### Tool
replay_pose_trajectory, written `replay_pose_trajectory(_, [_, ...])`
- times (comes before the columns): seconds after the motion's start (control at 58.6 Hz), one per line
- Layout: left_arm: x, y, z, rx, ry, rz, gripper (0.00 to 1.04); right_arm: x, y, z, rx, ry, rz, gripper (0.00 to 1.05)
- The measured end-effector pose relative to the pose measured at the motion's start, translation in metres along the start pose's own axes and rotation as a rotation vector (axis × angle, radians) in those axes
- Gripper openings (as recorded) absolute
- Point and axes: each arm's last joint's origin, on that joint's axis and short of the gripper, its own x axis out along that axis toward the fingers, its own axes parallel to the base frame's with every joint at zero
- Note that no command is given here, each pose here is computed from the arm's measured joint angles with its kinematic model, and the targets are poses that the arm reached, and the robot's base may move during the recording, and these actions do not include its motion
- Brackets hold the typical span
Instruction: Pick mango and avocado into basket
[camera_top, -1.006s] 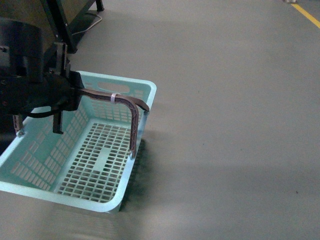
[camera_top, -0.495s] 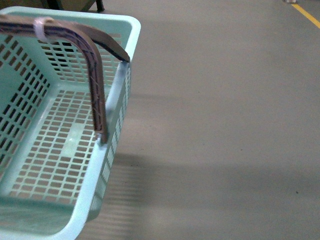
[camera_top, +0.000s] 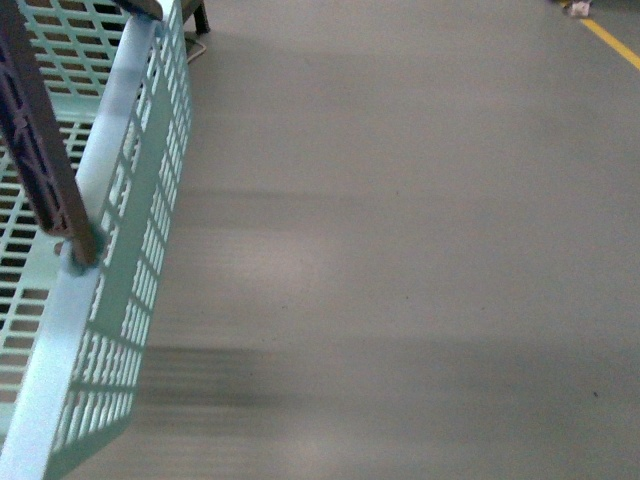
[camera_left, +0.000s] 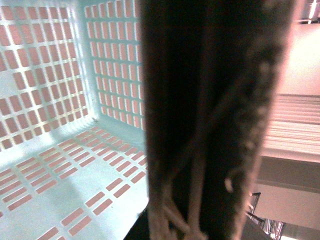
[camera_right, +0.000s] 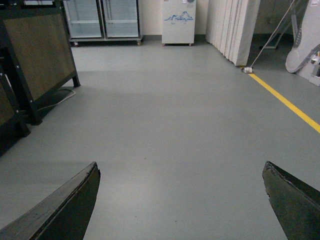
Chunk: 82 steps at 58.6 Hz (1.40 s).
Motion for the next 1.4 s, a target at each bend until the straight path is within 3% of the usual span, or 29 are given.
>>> replay_pose_trajectory(1.399, [0.0013,0.0018,-0.0004,0.005,0.005,0.015,0.06,0.0,0.0,0.0,0.0,0.0,0.0,0.97])
